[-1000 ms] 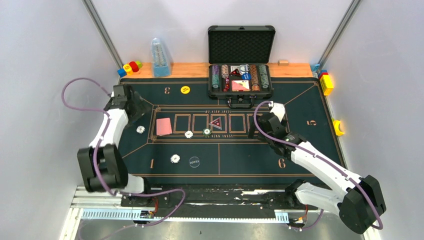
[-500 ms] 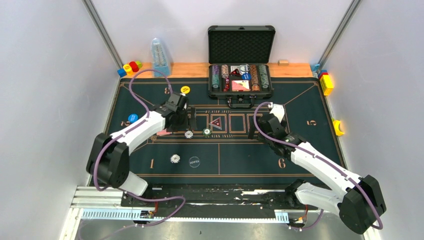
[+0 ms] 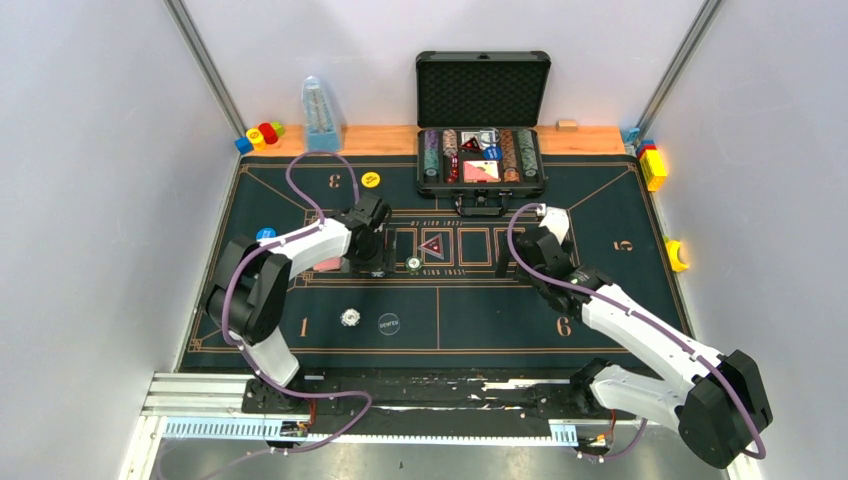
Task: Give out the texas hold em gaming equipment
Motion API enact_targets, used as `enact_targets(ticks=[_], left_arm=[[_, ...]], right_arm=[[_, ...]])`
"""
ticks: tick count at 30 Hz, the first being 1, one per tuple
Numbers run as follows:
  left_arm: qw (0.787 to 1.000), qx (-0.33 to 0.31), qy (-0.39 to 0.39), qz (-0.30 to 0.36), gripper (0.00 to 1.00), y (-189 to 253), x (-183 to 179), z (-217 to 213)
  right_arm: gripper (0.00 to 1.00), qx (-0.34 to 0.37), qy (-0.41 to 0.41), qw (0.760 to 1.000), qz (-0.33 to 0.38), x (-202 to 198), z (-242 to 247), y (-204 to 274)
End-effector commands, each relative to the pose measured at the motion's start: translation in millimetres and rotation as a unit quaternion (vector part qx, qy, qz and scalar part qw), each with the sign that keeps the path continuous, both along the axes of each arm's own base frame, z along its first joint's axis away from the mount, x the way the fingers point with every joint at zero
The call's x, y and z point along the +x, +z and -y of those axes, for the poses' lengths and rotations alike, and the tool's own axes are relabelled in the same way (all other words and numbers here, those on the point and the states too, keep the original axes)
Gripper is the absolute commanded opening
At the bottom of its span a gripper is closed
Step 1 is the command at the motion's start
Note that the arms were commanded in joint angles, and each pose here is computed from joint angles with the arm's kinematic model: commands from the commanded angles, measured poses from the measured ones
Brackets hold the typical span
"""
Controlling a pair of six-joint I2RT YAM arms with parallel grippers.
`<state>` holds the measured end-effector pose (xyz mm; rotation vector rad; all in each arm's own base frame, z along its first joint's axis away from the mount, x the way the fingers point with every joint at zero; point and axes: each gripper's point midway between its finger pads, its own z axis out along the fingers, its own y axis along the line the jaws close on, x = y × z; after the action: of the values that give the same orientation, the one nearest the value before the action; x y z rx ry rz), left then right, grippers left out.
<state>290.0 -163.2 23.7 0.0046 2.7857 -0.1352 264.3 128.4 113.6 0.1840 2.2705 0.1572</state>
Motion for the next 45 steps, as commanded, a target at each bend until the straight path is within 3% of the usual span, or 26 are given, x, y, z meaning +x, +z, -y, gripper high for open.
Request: enact_targets(ticks=[1, 6, 12, 33, 40, 45], left_arm=[[1.000, 0.004, -0.003, 0.021, 0.82, 1, 17, 6], [1.000, 0.005, -0.003, 0.013, 0.69, -6, 19, 10], [1.000, 0.012, -0.010, -0.002, 0.62, -15, 13, 15], [1.000, 0.027, -0.003, -0.003, 0.62, -35, 18, 25], [0.999, 0.041, 0.000, -0.013, 0.47, -46, 14, 19], [0.998, 0.062, 0.010, 0.003, 0.24, -45, 21, 12]], right_arm=[[1.00, 0.012, -0.002, 1.000, 0.022, 5, -2, 9], [1.00, 0.014, 0.000, 1.000, 0.020, 5, -3, 8], [1.00, 0.016, 0.001, 1.000, 0.021, 5, -4, 9], [1.00, 0.024, 0.006, 0.999, 0.025, 4, -5, 11], [1.00, 0.025, 0.006, 0.999, 0.028, 4, -5, 12], [1.00, 0.025, 0.006, 0.999, 0.029, 4, -5, 12]])
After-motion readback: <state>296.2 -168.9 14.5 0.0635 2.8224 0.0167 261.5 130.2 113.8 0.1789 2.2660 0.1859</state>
